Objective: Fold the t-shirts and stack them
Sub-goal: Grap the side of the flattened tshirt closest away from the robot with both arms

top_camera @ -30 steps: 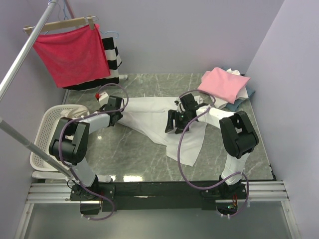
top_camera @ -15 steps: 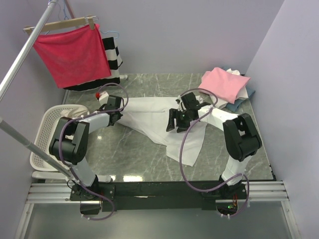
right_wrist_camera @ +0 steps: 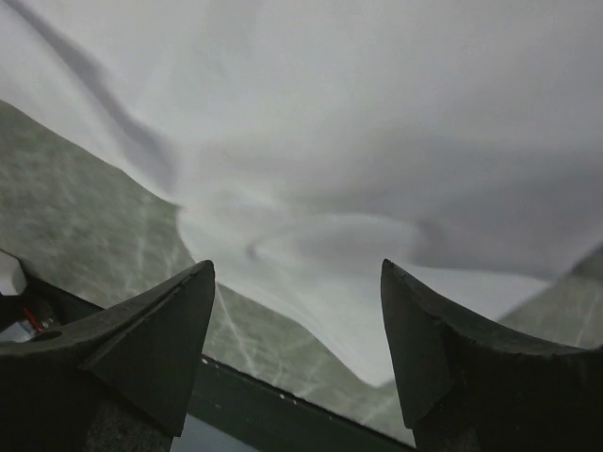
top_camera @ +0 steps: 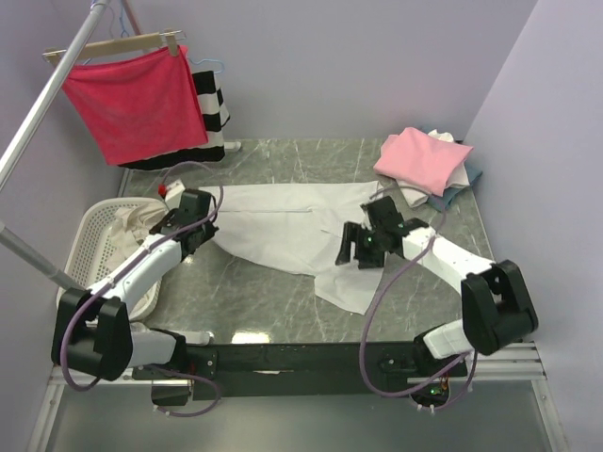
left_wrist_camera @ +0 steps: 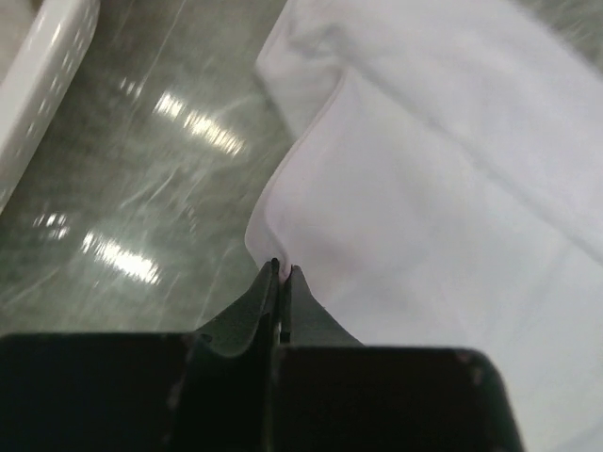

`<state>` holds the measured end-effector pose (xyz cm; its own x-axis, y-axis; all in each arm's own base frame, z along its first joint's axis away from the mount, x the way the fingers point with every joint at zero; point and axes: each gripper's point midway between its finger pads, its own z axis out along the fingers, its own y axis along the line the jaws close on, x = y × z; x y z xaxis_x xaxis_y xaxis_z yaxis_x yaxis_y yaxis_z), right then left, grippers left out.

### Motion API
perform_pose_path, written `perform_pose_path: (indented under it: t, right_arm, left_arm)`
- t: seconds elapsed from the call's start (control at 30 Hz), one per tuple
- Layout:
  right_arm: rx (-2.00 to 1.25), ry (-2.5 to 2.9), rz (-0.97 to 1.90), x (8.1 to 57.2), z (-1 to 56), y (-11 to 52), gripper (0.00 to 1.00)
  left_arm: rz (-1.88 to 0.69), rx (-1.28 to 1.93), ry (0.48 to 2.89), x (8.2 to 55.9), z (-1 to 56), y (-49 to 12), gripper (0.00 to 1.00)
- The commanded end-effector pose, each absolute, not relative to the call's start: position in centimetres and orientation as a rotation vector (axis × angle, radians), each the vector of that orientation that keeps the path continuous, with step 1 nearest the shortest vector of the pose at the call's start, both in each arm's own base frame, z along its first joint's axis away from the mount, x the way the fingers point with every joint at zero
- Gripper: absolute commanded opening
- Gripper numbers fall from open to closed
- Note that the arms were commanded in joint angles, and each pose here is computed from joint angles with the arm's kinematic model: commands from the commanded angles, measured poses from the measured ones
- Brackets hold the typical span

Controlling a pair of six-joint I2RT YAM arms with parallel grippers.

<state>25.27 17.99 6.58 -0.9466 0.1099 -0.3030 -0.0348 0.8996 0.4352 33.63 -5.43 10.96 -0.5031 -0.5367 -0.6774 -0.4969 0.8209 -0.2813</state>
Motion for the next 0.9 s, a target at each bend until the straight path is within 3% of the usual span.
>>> perform_pose_path:
  t: [0.0,0.53,0.7,0.87]
  right_arm:
    - [0.266,2.732,0.676,22.4,6.3,17.0,0.77]
    - [0.556,2.778,0.589,14.7,3.6,13.1,0.75]
    - [0.586,2.791,0.598,14.0,3.0,13.1,0.73]
    - [0.575,2.794,0.659,14.3,2.4,14.0,0.71]
  left_arm:
    - [-0.044,-0.844,2.299,29.4,8.4,-5.1,0.01]
    - [-0.042,-0.891,2.388,23.6,5.6,-5.4,0.01]
    - [-0.102,-0.877,2.44,21.9,5.5,-7.2,0.01]
    - [0.007,-0.9,2.44,21.3,5.3,-6.8,0.01]
